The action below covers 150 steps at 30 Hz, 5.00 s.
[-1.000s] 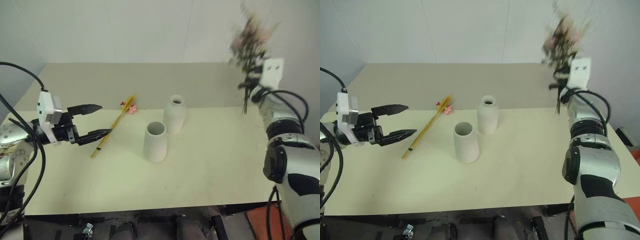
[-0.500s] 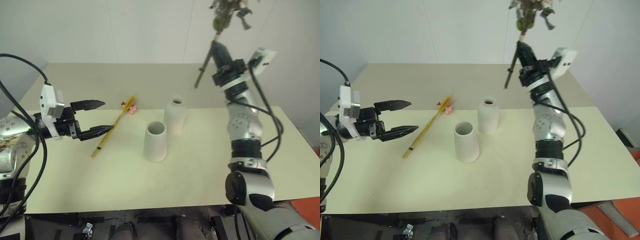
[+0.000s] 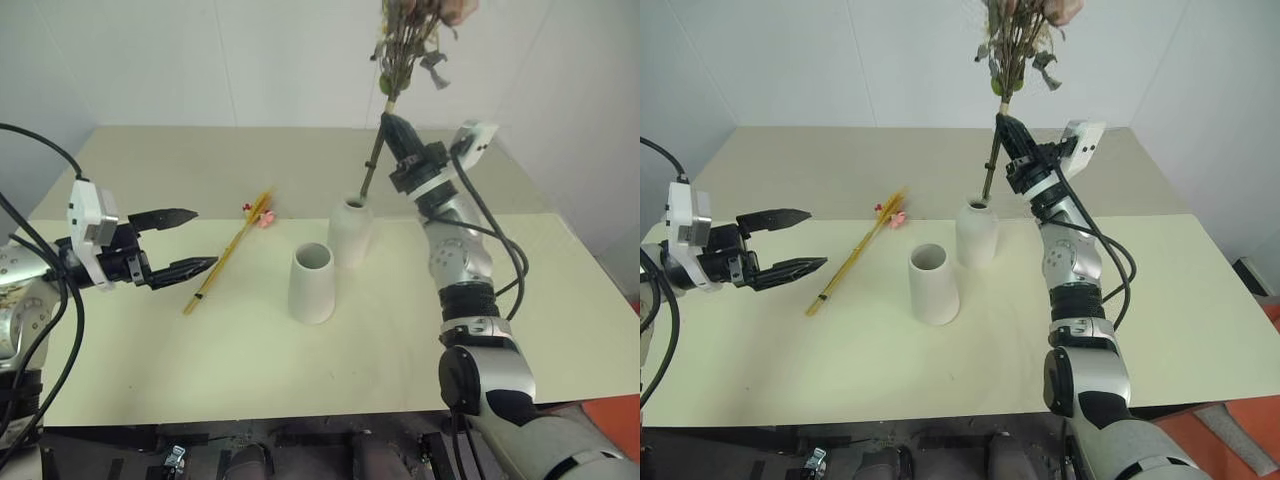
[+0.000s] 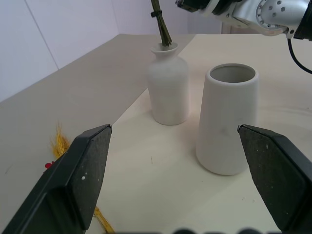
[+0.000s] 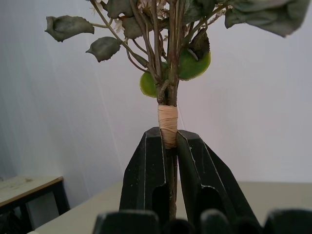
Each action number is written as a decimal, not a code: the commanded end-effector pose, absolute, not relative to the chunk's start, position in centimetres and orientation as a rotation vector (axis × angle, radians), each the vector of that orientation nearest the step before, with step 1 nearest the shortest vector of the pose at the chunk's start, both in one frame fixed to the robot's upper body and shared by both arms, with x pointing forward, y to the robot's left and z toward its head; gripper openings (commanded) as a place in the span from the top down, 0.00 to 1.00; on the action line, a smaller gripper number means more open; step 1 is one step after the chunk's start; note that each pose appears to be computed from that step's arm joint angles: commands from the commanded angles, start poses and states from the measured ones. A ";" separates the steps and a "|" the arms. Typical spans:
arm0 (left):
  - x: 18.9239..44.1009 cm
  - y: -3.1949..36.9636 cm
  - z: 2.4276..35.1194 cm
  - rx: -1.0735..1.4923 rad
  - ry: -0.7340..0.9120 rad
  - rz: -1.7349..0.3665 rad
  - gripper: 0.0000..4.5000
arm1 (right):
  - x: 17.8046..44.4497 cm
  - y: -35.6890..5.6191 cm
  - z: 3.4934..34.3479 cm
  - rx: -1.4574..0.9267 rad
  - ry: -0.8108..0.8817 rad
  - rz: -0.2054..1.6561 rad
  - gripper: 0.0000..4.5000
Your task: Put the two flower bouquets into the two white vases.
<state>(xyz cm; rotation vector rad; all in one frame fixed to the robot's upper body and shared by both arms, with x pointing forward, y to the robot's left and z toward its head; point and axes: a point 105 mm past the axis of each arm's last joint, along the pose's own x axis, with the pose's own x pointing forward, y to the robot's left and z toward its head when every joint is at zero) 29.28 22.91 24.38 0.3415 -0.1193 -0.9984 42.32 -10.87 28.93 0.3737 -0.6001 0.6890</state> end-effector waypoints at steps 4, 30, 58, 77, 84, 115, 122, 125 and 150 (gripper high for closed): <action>28.4 23.5 25.8 0.380 -0.157 -0.968 0.00 | 41.9 -10.3 30.0 0.338 -0.665 0.711 0.96; 29.7 24.4 24.8 0.368 -0.106 -0.841 0.00 | 37.8 -12.4 25.3 0.107 -0.679 0.618 0.01; 43.9 19.0 16.7 0.343 0.634 -0.403 0.00 | 29.1 -28.3 25.5 -0.382 -0.032 0.414 0.01; 45.3 19.8 16.0 0.361 0.604 -0.357 0.99 | 23.8 -28.7 25.5 -0.517 -0.061 0.597 0.00; 45.2 19.4 26.6 0.090 -0.173 -0.370 0.99 | 22.1 -28.9 25.0 -0.549 -0.053 0.701 0.00; 34.8 9.5 32.4 -0.609 -0.673 -1.490 0.99 | 21.1 -28.3 21.9 -0.501 -0.018 0.685 0.00; 35.6 6.4 31.1 -0.560 -0.636 -1.512 0.99 | 20.9 -28.0 21.9 -0.493 -0.027 0.667 0.00; 35.9 5.6 30.2 -0.570 -0.597 -1.531 0.99 | 20.9 -27.9 21.8 -0.491 -0.025 0.664 0.00; 34.8 7.9 25.5 -0.257 -0.322 -1.605 0.03 | 20.6 -27.5 21.4 -0.468 -0.028 0.694 0.00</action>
